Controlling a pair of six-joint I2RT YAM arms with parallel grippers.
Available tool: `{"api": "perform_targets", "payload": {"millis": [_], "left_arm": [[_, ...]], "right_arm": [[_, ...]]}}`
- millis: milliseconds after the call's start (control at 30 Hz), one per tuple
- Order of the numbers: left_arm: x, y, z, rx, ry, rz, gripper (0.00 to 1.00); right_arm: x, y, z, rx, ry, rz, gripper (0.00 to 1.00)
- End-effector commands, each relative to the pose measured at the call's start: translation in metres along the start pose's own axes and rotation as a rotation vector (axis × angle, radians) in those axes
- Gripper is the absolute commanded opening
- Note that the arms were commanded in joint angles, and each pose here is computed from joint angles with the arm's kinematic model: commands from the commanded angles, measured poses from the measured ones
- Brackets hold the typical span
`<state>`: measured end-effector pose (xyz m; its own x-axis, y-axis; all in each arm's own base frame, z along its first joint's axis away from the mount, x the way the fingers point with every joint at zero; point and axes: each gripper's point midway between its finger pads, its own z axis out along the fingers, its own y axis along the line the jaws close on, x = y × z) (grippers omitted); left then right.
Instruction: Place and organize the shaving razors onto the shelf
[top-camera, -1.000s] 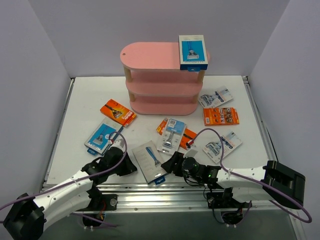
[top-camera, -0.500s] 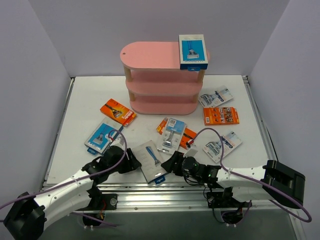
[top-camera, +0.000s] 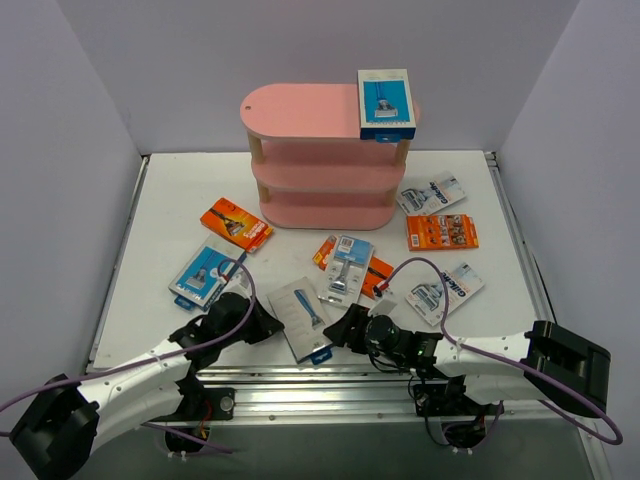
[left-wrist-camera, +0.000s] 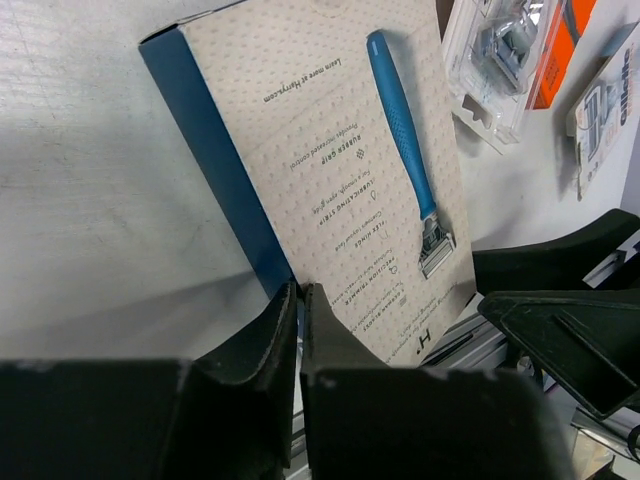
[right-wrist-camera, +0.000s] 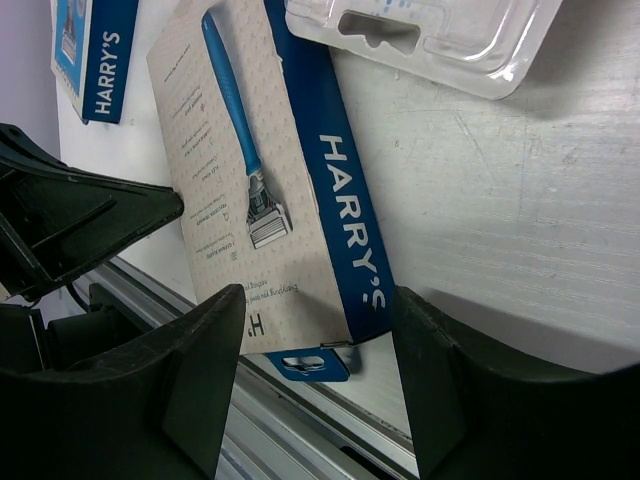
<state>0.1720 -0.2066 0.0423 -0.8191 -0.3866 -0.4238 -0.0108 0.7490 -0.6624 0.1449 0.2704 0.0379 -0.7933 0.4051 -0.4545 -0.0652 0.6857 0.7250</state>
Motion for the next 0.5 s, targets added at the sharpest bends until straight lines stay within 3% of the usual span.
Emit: {"api": "perform_targets", "payload": {"millis": [0, 67, 467], "left_arm": [[0.017, 0.036, 0.002, -0.113, 0.032, 0.0, 0.08], [0.021, 0.039, 0.002, -0.126, 0.044, -0.004, 0.03], [0.037, 0.046, 0.0, -0.178, 0.073, -0.016, 0.02]], "right_arm": [[-0.006, 0.007, 0.001, -0.019, -0.022, 0.013, 0.56], [-0.006, 0.007, 0.002, -0.019, -0.021, 0.014, 0.56], [-0.004, 0.007, 0.005, -0.018, -0.015, 0.014, 0.56]]}}
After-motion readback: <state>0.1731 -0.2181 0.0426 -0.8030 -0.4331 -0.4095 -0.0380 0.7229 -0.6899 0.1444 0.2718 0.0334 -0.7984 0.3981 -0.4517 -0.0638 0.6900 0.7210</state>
